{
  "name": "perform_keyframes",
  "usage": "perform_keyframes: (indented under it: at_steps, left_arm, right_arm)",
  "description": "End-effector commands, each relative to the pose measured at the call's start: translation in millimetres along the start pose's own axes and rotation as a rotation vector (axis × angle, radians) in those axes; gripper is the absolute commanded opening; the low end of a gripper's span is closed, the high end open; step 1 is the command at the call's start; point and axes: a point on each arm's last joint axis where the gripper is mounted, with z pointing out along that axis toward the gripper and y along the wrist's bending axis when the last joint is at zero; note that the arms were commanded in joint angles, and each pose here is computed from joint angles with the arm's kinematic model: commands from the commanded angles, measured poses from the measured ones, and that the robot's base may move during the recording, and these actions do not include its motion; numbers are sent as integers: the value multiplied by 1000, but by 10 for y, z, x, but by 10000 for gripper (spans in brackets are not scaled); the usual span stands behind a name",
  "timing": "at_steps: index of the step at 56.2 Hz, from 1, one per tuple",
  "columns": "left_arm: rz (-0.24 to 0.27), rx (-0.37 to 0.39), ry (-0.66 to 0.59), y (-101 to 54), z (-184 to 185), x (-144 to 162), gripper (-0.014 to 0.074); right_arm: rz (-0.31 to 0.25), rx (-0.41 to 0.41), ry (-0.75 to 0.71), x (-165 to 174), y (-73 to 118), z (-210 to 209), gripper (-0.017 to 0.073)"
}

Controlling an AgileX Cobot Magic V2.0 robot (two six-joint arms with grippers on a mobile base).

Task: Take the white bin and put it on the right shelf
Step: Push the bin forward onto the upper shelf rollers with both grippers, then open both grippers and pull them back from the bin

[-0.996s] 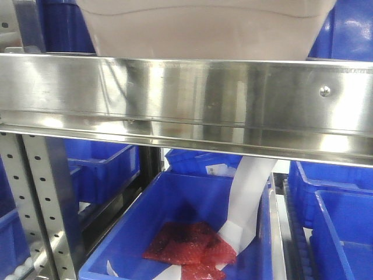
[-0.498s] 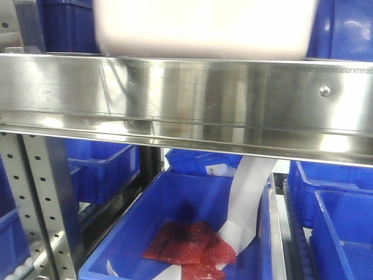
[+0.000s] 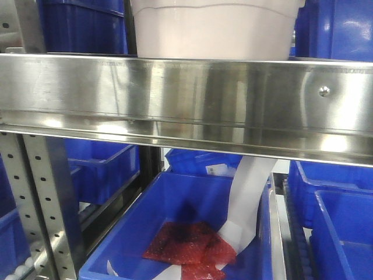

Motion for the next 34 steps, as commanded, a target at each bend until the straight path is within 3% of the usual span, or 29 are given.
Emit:
perform_keyframes:
  at_steps: [1, 6, 9, 11, 15, 19, 25, 34]
  left_arm:
    - [76, 48, -86, -352, -176, -249, 106]
    - [116, 43, -41, -424, -215, -232, -51]
    - [129, 23, -2, -446, -236, -210, -139]
    - [111, 3, 21, -445, -246, -196, -120]
    - [25, -67, 71, -409, -265, -158, -121]
    - [-49, -177, 141, -375, -311, -107, -121]
    - [-125, -346, 228, -366, -422, -46, -121]
    - [-164, -676, 363, -391, -634, 50, -121]
  right_arm:
    - [-31, -56, -100, -255, 295, -241, 166]
    - [-33, -79, -110, -289, 415, -350, 62]
    - [-36, -73, -107, -301, 472, -416, 78]
    - [-47, -59, -98, -302, 506, -464, 78]
    - [-76, -15, -70, -290, 554, -556, 78]
    - [-117, 74, -5, -235, 572, -668, 78]
    - [-117, 218, 51, -101, 587, -868, 78]
    - [-114, 405, 75, 197, 599, -1163, 78]
